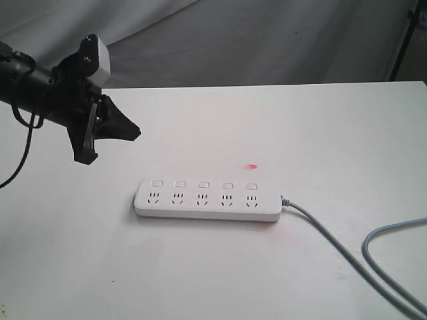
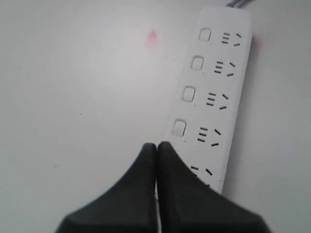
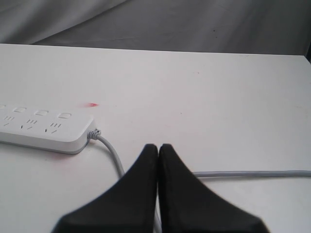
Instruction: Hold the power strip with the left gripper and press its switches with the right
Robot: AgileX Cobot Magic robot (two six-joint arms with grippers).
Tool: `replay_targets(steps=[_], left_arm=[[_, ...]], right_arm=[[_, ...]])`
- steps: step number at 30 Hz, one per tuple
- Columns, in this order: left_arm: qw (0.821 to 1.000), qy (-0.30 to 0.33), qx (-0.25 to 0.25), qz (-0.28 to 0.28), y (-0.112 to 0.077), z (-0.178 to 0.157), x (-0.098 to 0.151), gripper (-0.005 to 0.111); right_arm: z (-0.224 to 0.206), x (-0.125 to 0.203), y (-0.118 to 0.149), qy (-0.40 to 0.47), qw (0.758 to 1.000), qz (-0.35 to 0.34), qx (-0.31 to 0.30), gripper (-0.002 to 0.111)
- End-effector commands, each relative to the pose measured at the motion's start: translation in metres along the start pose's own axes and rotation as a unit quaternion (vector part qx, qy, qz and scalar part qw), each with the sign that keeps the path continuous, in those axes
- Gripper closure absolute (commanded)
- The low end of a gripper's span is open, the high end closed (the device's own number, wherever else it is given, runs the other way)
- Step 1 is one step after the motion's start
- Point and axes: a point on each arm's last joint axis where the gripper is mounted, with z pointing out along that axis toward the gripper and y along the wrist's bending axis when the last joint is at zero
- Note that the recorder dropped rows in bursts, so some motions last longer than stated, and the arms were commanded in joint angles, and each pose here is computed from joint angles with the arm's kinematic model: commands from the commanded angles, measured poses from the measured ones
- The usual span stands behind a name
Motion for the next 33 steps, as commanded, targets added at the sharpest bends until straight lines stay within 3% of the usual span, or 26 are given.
replay_targets(steps=[1, 3, 7, 14, 21, 33], left_arm=[[0.999, -0.019, -0.025, -0.041, -0.009, -0.026, -0.022, 0.107], [0.997, -0.029, -0.036, -0.054, -0.012, -0.036, -0.03, 0.107], [0.987, -0.049, -0.051, -0.143, -0.02, -0.054, -0.043, 0.107], [0.95, -0.088, -0.065, -0.291, -0.037, -0.085, -0.064, 0.107], [0.949, -0.112, -0.083, -0.284, -0.05, -0.107, -0.078, 0.107], [0.949, -0.114, -0.088, -0.281, -0.051, -0.109, -0.079, 0.107]], right_arm=[[0.0, 0.0, 0.0, -0.008, 1.0, 0.0, 0.003, 0.108], [0.0, 0.0, 0.0, -0.008, 1.0, 0.0, 0.003, 0.108], [0.0, 0.0, 0.0, -0.008, 1.0, 0.0, 0.003, 0.108], [0.0, 0.0, 0.0, -0.008, 1.0, 0.0, 0.003, 0.108], [0.0, 0.0, 0.0, -0.008, 1.0, 0.0, 0.003, 0.108], [0.0, 0.0, 0.0, -0.008, 1.0, 0.0, 0.003, 0.108]])
